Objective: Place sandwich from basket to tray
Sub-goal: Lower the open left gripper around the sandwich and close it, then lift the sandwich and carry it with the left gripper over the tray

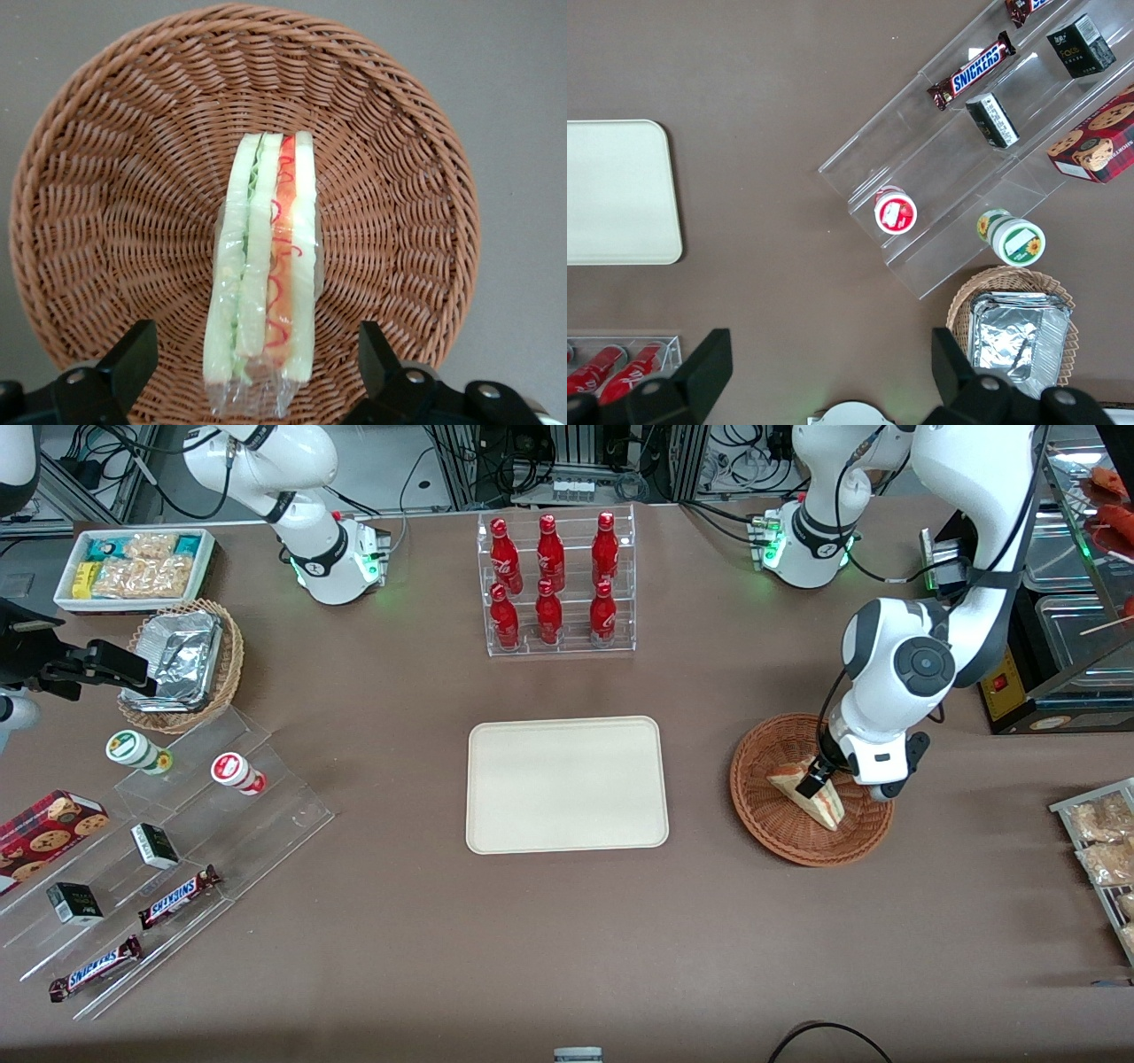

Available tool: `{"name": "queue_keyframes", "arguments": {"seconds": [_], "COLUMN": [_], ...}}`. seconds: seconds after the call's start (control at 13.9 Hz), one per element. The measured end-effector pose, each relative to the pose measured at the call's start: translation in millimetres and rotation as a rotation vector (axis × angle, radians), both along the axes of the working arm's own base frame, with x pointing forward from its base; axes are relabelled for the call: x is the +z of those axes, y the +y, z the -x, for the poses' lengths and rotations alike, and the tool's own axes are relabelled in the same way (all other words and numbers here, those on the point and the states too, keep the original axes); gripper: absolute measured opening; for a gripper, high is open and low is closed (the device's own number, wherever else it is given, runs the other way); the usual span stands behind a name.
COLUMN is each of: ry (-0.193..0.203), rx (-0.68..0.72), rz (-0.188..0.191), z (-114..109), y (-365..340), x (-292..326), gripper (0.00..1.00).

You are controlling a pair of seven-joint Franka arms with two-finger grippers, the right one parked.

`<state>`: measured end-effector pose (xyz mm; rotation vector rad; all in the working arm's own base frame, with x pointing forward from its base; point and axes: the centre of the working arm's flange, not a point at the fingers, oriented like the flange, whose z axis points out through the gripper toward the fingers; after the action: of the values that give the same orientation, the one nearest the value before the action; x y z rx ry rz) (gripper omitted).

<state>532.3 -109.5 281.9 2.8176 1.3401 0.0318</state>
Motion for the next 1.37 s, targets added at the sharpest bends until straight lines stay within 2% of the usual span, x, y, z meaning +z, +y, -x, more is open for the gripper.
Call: {"name": "queue_keyframes", "arguments": {"seconds": [0.43, 0.58, 0.79, 0.86, 1.08, 1.37], "ry": [0.011, 0.015, 0.031, 0.038, 0.067, 0.115], "rx": [0.044, 0.047, 0.047, 0.044, 0.01, -0.065], "rz": [0.002, 0.002, -0.002, -0.004, -0.012, -0.021], "z": [-1.2, -0.8, 0.4, 0.1, -6.1, -26.5], "y": [-0.4, -0.4, -0.2, -0.4, -2.2, -16.5], "x": [-26.8, -28.1, -28.2, -25.8, -6.8, 50.3], "gripper": [1.0, 0.81, 0.47, 0.4, 0.3, 0.15]}}
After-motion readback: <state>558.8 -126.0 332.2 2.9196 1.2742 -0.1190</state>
